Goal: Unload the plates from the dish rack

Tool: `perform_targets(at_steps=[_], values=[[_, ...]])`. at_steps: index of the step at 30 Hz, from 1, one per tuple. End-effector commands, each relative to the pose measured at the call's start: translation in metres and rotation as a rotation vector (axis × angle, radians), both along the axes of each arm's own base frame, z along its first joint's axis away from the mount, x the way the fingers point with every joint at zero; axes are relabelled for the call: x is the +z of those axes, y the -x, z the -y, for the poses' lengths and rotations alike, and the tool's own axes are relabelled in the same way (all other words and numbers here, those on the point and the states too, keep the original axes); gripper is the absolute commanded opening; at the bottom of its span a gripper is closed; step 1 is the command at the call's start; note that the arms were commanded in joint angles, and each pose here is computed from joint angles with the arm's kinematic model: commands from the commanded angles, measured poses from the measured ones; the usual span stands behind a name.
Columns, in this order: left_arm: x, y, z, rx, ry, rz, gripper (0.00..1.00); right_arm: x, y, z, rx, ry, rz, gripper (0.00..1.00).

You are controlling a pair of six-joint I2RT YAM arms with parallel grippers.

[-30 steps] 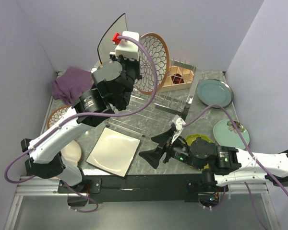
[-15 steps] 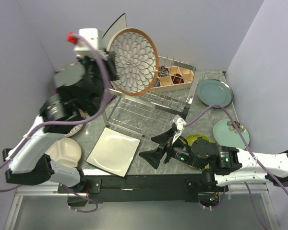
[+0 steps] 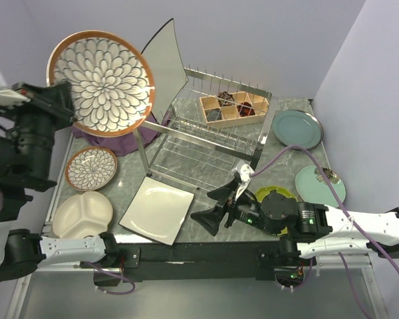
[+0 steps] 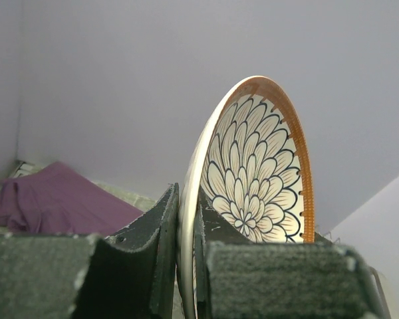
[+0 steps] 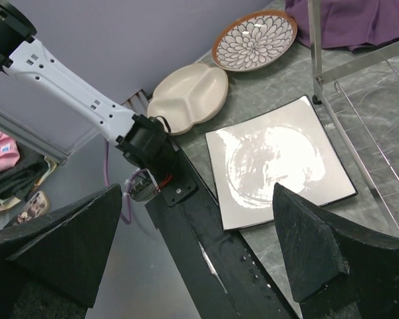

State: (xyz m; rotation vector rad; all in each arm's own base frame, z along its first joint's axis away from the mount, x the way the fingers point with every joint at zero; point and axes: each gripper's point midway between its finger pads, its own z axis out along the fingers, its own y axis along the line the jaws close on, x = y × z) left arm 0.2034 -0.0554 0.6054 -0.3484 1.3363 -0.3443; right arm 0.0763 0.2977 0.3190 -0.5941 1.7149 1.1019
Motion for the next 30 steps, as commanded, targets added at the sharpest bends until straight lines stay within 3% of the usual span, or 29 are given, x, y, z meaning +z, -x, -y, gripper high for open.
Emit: perform_targets(at_steps=[1, 8, 14, 30], values=[[0.015, 0.009, -0.026, 0.045, 0.211, 0.055, 0.01, 0.014, 0.002, -0.004, 0.01, -0.053, 0.004, 1.0], [-0.004, 0.013, -0.059, 0.202, 0.226, 0.013, 0.01, 0.011, 0.004, -0.004, 0.018, -0.057, 0.003, 1.0], [-0.017, 0.007, -0.052, 0.254, 0.171, -0.007, 0.01, 0.008, 0.004, -0.002, 0.019, -0.06, -0.004, 1.0], [0.008, -0.007, -0.046, 0.331, 0.137, 0.02, 0.01, 0.005, 0.005, 0.008, 0.013, -0.079, -0.009, 1.0]])
